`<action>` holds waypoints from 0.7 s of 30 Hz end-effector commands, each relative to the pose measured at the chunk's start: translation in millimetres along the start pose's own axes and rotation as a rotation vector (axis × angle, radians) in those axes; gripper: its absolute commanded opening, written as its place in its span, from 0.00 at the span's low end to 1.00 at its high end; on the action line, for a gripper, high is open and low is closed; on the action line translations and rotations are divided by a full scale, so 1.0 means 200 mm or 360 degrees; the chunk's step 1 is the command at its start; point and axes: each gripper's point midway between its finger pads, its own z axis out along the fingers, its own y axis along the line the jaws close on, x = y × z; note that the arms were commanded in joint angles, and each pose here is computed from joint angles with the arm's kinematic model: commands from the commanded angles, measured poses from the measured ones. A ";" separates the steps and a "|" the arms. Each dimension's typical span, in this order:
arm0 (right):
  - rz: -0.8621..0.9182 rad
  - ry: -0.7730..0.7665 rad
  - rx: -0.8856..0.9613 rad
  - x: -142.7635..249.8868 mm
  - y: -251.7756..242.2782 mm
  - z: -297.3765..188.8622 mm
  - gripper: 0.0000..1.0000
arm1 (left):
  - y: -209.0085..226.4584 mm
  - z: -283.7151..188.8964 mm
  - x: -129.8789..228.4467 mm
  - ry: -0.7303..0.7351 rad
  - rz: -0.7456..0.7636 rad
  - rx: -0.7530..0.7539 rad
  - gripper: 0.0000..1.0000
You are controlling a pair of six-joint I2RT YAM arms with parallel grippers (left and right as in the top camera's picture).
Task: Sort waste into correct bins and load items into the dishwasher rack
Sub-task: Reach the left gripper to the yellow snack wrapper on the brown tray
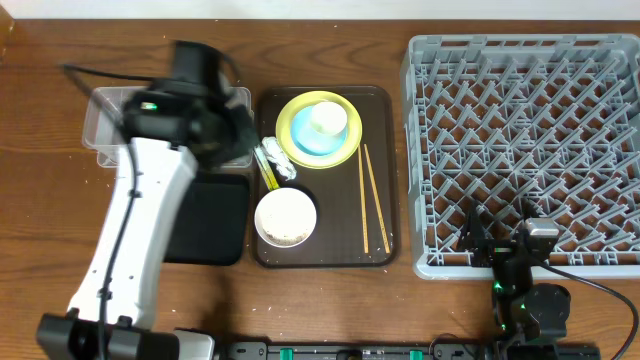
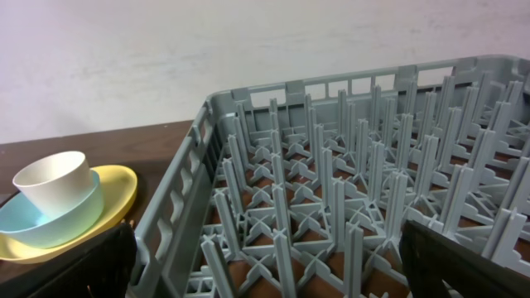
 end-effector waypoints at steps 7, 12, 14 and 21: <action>0.0012 0.0003 0.0003 0.00 0.00 0.00 0.99 | 0.07 0.35 0.09 -0.0062 0.0042 -0.0429 0.45; 0.0012 0.0003 0.0003 0.00 0.00 0.00 0.99 | 0.09 0.49 0.11 -0.0014 -0.0003 -0.0463 0.45; 0.0011 0.0003 0.0003 0.00 0.00 0.00 0.99 | 0.09 0.54 0.11 0.0004 -0.0004 -0.0468 0.45; 0.0011 0.0003 0.0003 0.00 0.00 0.00 0.99 | 0.10 0.68 0.13 0.0067 0.0003 -0.0515 0.45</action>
